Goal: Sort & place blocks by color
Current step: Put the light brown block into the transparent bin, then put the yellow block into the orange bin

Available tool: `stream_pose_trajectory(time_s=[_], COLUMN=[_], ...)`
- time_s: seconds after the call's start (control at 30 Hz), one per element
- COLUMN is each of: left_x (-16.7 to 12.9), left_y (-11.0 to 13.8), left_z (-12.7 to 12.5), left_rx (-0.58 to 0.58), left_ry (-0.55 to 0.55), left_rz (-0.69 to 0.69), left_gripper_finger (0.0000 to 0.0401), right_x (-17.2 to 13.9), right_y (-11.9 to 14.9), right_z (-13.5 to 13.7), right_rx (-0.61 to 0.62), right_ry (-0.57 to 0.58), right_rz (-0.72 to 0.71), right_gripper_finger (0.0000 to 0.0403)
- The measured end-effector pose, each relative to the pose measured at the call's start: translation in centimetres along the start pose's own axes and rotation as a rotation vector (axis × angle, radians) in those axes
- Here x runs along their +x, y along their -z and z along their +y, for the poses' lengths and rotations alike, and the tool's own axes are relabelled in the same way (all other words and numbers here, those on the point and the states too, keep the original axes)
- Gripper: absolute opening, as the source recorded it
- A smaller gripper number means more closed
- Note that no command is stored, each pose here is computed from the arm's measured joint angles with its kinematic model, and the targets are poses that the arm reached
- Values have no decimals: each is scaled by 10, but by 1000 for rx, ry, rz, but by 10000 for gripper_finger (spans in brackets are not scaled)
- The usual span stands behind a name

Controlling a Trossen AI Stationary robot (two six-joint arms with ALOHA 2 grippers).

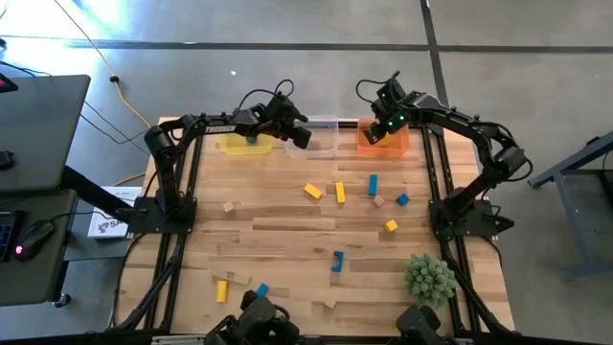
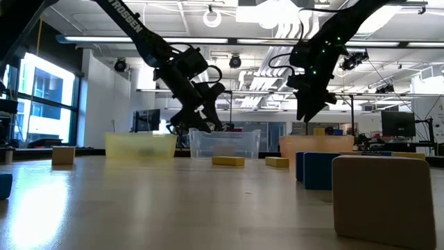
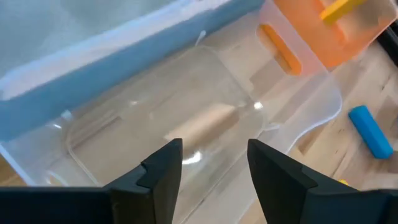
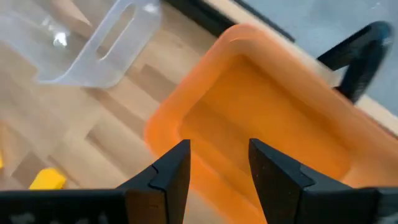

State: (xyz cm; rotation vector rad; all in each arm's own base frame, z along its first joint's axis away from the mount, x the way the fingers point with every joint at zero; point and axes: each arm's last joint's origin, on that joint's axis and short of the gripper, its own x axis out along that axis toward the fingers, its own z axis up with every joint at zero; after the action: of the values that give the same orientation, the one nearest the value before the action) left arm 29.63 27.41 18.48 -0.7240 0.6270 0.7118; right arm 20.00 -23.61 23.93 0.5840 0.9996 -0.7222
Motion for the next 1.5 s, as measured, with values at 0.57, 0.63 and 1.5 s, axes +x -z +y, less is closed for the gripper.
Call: stream_pose_trajectory(time_s=[0.57, 0.63, 1.5], left_x=[-32, -35, -76], left_y=[-41, -41, -13], left_z=[-15, -16, -38], left_rx=[136, 153, 340], left_ry=[63, 53, 31], left_rz=[94, 136, 464], left_gripper_finger=[175, 175, 174], right_x=[2, 2, -7], right_y=[16, 20, 63], right_z=[75, 86, 173], right_rx=[181, 179, 389], right_ry=[-230, -241, -68], right_rz=[131, 144, 85], right_gripper_finger=[152, 152, 152])
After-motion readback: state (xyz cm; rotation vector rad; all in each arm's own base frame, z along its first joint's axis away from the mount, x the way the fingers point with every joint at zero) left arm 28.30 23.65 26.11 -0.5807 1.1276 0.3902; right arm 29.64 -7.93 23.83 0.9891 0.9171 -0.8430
